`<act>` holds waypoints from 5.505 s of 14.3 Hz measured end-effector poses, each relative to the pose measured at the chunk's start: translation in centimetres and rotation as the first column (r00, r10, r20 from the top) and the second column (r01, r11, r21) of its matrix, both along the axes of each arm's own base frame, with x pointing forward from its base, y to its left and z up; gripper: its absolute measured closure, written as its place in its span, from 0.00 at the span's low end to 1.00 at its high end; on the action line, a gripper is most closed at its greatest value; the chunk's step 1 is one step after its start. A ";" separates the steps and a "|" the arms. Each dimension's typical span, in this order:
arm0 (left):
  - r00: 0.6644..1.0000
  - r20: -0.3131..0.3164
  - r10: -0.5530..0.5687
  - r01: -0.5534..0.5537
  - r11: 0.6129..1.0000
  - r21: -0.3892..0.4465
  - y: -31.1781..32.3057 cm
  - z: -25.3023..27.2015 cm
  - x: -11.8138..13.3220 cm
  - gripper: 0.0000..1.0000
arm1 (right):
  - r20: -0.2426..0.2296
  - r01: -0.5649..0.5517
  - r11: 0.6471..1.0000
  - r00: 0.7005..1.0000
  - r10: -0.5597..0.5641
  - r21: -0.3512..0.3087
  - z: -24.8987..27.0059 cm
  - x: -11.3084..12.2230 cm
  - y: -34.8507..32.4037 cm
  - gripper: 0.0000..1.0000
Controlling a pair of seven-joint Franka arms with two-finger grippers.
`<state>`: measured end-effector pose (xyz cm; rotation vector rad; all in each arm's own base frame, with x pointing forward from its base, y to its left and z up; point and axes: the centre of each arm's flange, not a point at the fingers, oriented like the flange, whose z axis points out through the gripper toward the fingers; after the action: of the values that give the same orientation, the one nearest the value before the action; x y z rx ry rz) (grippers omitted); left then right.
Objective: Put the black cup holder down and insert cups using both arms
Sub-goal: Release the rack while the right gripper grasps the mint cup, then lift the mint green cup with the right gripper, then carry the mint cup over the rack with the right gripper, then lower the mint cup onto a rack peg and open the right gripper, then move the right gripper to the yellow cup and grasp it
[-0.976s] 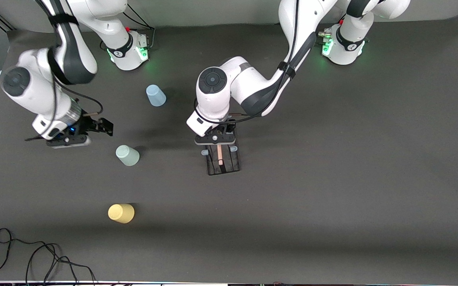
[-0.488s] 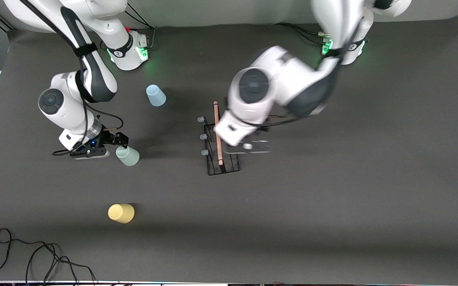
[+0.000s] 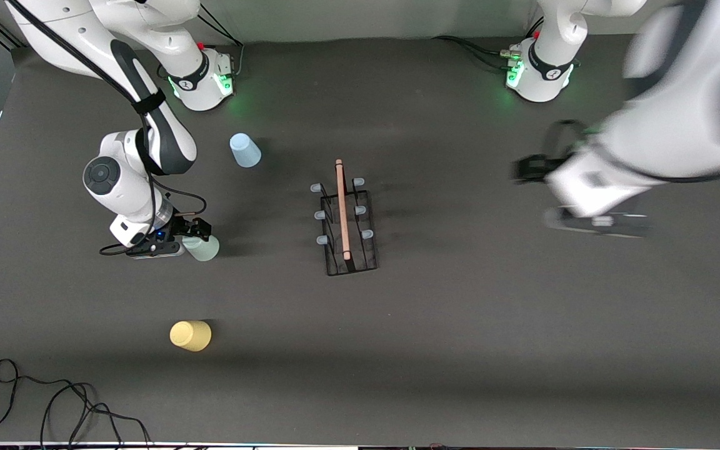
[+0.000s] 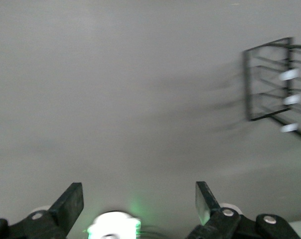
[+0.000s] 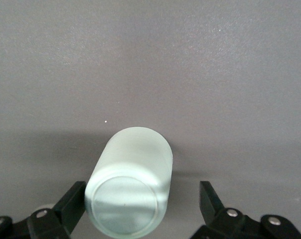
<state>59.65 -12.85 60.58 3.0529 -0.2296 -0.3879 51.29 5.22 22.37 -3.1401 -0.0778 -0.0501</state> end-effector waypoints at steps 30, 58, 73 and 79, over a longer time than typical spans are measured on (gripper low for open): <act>0.993 0.116 -0.018 0.008 0.996 0.085 13.9 -6.1 -2.1 0.00 | -0.159 0.797 0.601 0.588 -0.793 -0.054 24.5 -6.4 31.0 0.34; 0.993 0.116 -0.014 0.005 0.996 0.084 14.0 -6.1 -2.1 0.00 | -0.141 0.746 0.661 0.648 -0.748 -0.081 27.8 1.2 28.2 0.00; 0.993 0.116 -0.013 0.003 0.997 0.083 14.1 -6.0 -2.1 0.00 | -0.026 0.083 0.997 0.996 -0.083 -0.009 20.5 19.6 0.2 0.00; 0.993 0.117 -0.013 0.003 0.997 0.083 14.1 -6.0 -2.1 0.00 | 0.034 0.091 0.996 0.995 -0.092 0.015 8.7 22.8 1.6 0.00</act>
<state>57.53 1.23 54.56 3.1607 -0.2368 -0.2239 74.06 6.78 31.04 -3.1279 0.0661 -0.1043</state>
